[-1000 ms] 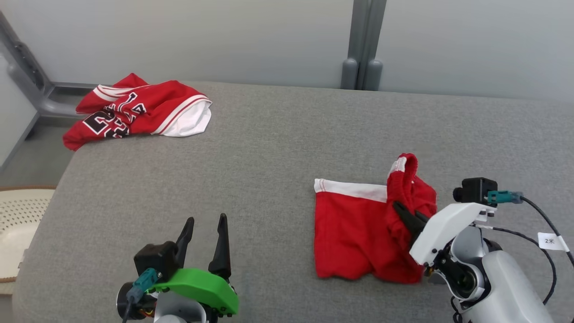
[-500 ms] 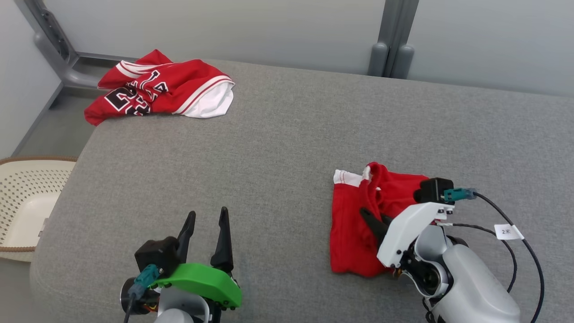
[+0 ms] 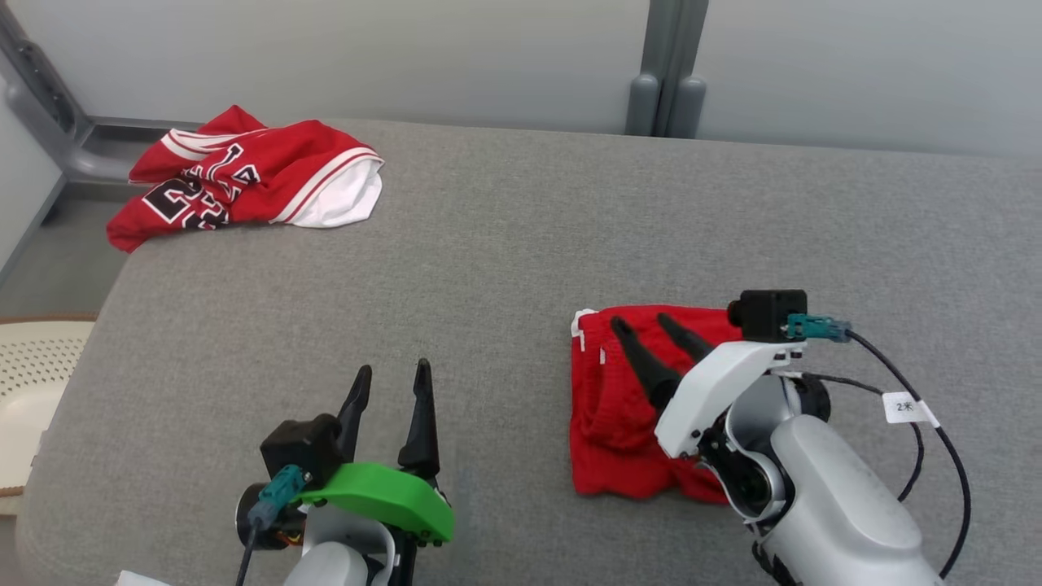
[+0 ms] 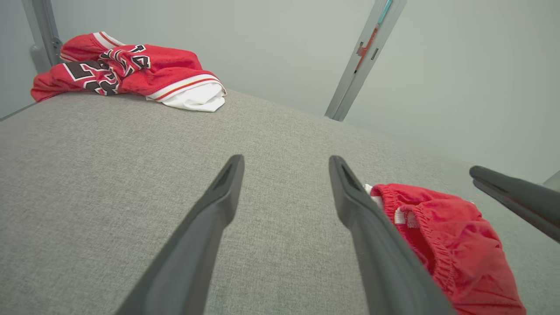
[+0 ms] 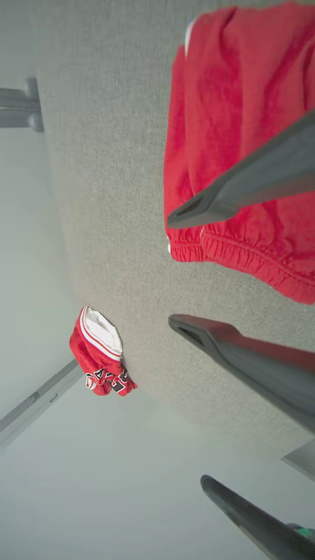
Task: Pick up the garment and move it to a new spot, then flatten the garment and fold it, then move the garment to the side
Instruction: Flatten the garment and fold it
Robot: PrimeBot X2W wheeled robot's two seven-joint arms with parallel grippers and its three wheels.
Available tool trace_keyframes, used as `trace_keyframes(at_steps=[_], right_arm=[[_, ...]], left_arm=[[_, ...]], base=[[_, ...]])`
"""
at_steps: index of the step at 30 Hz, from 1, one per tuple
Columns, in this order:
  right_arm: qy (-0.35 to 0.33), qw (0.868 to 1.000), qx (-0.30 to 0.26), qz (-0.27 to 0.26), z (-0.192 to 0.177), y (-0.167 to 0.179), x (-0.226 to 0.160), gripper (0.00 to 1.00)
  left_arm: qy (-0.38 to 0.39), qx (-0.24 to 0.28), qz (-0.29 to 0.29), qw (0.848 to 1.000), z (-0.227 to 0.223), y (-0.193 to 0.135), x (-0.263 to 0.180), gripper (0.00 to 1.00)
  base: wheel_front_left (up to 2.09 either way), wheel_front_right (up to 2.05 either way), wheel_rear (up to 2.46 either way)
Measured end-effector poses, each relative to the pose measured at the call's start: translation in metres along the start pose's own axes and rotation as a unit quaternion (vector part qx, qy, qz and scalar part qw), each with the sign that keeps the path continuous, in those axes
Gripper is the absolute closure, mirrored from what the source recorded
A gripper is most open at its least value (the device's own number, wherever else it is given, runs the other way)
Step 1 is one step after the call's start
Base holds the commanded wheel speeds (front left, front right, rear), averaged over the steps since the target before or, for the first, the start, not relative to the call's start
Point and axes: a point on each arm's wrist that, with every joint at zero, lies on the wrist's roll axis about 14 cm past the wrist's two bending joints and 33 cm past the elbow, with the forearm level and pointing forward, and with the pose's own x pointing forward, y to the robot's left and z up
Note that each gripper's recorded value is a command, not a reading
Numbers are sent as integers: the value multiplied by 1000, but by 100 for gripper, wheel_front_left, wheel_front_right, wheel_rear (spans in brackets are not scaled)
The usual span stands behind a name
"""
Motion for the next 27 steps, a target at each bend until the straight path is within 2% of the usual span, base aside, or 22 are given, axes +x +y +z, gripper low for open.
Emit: trace_keyframes(at_steps=[3,6,8,14,20,27], right_arm=[[-58,996,-63,-32,28,-20,-12,0],[-115,984,-119,-68,55,-41,-31,0],[-137,978,-132,-91,60,-51,-46,0],[-180,962,-143,-149,66,-74,-89,0],[-215,947,-156,-182,62,-79,-126,0],[-233,948,-105,-189,40,-79,-149,0]], left_arm=[[-12,9,-22,1000,8,-13,7,0],[-28,9,-34,999,19,-21,13,0],[-35,11,-38,999,23,-25,15,0],[-43,15,-53,998,27,-35,18,0],[-25,17,-44,999,12,-28,9,0],[-16,33,-31,999,3,-14,-4,0]], base=[[0,0,0],[0,0,0],[0,0,0],[0,0,0],[0,0,0],[0,0,0]])
